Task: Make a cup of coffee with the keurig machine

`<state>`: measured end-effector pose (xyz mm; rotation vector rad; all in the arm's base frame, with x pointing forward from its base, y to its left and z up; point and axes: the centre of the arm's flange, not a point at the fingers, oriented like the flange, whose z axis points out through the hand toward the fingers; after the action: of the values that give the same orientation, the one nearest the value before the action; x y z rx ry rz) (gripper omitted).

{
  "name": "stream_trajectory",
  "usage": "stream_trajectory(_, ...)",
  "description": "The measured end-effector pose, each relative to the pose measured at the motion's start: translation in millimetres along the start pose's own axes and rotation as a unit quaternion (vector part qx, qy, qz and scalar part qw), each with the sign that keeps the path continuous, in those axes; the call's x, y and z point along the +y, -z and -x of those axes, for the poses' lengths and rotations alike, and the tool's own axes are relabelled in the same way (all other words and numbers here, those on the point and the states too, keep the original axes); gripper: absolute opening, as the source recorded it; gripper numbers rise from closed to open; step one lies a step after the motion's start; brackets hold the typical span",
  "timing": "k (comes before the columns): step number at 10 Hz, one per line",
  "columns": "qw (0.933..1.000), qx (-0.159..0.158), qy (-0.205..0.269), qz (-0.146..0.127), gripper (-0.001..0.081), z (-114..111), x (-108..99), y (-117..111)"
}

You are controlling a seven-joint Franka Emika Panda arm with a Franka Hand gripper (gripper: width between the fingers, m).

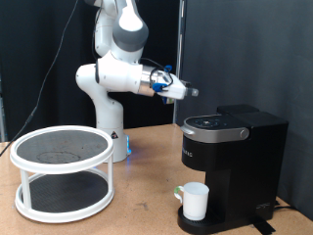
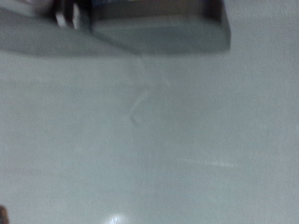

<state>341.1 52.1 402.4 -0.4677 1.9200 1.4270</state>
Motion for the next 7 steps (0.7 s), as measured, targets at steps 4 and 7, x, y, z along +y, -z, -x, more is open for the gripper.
stream_trajectory(4, 0.9997, -0.012, -0.008, 0.019, 0.0734, 22, 45, 11)
stream_trajectory(7, 0.9986, -0.010, 0.047, -0.020, 0.0734, 45, 51, 6)
